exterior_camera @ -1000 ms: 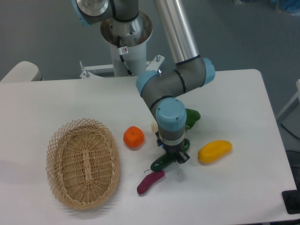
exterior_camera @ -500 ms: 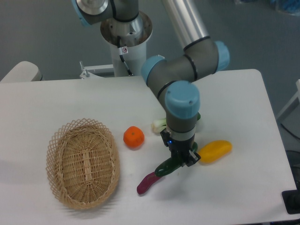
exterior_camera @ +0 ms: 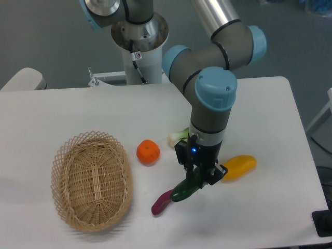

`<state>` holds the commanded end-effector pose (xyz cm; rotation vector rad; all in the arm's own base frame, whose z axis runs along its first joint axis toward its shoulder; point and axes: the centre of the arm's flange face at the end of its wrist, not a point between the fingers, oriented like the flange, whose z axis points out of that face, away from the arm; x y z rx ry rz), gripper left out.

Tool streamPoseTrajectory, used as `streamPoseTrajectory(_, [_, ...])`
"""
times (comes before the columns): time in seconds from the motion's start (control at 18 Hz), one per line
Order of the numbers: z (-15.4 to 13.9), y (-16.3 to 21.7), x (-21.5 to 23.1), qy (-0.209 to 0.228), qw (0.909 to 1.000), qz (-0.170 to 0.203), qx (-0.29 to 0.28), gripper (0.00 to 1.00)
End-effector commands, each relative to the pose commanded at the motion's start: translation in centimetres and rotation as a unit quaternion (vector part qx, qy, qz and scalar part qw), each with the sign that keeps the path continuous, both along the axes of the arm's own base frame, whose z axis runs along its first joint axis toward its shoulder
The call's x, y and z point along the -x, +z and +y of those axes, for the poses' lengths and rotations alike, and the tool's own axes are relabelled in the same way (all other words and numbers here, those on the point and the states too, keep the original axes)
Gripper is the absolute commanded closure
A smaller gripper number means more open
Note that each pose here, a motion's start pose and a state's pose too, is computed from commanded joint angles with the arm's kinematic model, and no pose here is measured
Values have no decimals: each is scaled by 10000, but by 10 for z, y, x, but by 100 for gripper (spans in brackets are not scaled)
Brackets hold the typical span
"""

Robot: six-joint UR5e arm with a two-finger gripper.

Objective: Pick up the cucumber from the table
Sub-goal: 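Lift the held cucumber up off the table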

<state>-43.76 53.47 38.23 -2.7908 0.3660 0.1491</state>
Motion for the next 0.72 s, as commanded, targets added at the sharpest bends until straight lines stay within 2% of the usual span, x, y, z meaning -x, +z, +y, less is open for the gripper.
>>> streamPoseTrajectory(0.72, [6,15,-16,132,9997,-113,-199,79])
